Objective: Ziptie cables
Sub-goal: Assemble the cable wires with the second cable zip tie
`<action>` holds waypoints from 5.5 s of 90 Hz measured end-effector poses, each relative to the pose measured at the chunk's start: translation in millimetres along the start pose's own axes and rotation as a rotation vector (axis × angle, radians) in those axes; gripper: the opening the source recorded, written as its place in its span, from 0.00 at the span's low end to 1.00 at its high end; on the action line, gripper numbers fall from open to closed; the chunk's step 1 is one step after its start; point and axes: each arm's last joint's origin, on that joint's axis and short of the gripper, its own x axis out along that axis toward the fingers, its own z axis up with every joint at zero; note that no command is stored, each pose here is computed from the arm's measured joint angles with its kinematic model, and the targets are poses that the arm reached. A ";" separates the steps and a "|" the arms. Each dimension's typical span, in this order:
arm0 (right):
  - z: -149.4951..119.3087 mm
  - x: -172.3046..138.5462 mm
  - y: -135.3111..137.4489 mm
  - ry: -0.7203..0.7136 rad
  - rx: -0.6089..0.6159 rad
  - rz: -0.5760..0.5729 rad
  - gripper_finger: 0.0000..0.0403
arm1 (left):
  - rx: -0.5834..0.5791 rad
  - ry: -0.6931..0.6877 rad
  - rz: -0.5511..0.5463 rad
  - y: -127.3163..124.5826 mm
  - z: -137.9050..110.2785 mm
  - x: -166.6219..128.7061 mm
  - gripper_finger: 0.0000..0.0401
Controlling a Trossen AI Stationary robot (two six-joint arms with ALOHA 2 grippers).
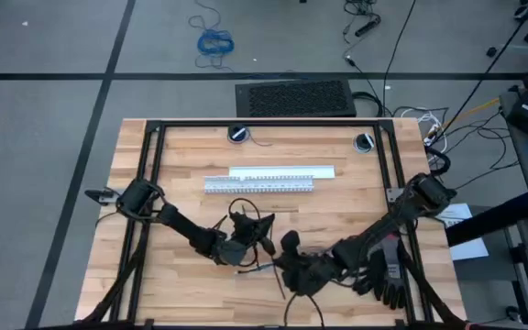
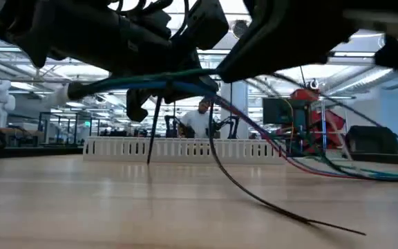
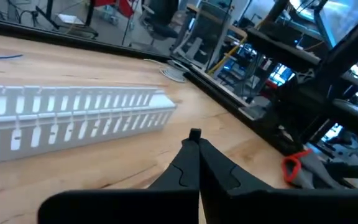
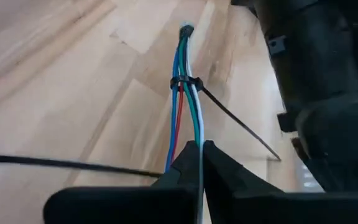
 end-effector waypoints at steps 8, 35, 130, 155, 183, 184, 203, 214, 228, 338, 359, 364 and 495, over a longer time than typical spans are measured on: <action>-5.5 4.9 -2.9 -0.046 -0.010 0.023 0.00 | 0.006 0.002 0.003 0.5 -0.4 0.2 0.00; -14.1 14.2 -13.0 -0.078 -0.035 0.087 0.05 | 0.014 0.003 0.008 1.0 -0.9 0.2 0.00; -40.4 9.2 79.2 0.049 -0.051 0.315 0.26 | 0.106 0.087 -0.052 0.3 -7.8 -5.2 0.00; -32.4 -14.2 87.5 0.027 -0.053 0.317 0.30 | 0.051 0.127 -0.090 -12.8 -13.8 -22.5 0.00; -17.1 -38.0 90.5 -0.044 0.025 0.466 0.28 | -0.013 0.111 -0.124 -42.0 -22.6 -33.1 0.00; -17.0 -38.1 90.6 -0.043 0.032 0.468 0.28 | -0.014 0.112 -0.125 -42.8 -23.2 -33.4 0.00; -14.9 -39.9 93.0 -0.041 0.131 0.513 0.28 | -0.035 0.087 -0.123 -57.7 -31.8 -39.6 0.00; -10.6 -45.2 98.1 -0.073 0.185 0.522 0.28 | -0.041 0.028 -0.066 -65.3 -38.9 -40.7 0.00; -8.6 -52.8 104.6 -0.086 0.238 0.456 0.28 | -0.063 -0.063 0.022 -71.1 -31.5 -29.5 0.00; -24.0 -58.1 167.8 -0.206 0.418 0.349 0.28 | -0.016 0.083 -0.009 -70.8 -60.9 -81.8 0.00; -34.5 -48.6 175.3 -0.213 0.288 0.258 0.28 | 0.006 0.145 -0.039 -71.0 -63.4 -83.4 0.00; -36.6 -47.0 177.6 -0.209 0.283 0.274 0.28 | 0.029 0.156 -0.044 -70.5 -64.0 -83.5 0.00; 8.5 8.2 183.5 -0.291 0.002 0.267 0.28 | 0.111 0.200 -0.054 -68.2 -62.9 -70.0 0.00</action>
